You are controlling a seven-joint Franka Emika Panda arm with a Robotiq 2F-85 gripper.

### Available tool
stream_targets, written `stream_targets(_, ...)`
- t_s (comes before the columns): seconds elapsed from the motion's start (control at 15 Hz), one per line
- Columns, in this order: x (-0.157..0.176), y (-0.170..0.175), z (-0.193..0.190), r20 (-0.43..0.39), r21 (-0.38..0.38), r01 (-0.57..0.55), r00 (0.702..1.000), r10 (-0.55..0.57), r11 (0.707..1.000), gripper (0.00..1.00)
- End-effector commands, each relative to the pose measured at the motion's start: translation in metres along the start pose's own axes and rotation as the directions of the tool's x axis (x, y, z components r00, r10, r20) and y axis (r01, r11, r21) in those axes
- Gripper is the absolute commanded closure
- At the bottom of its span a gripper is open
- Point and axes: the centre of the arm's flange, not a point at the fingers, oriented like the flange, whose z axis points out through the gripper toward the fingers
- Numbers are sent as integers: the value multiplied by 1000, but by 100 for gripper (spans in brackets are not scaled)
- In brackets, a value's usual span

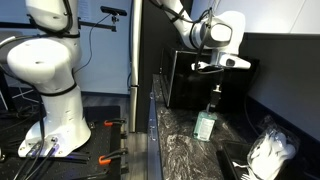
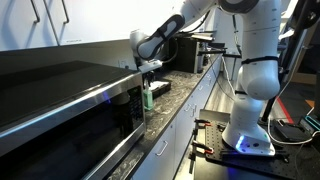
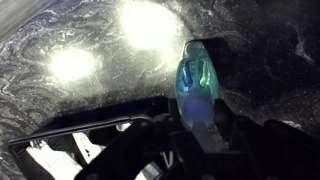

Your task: Lie the bottle down

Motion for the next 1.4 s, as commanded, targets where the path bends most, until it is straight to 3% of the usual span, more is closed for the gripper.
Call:
stream_targets(0.0,-4,2,-5,-25,54,-11,1000,12,998,88)
stream_targets(0.07,-4,2,-8,-35,77,-27,999,29,997,93)
stream_targets(0.2,-4,4,-17,-46,162,-80,995,88,983,92)
stream_targets(0.4,-7,12,-21,-26,305,-183,979,200,935,92)
stream_targets(0.53,-12,23,-13,6,383,-264,959,284,885,92)
stream_targets(1.0,-47,80,30,105,484,-481,861,497,731,92)
stream_targets(1.33,-70,111,42,141,517,-549,811,568,656,92)
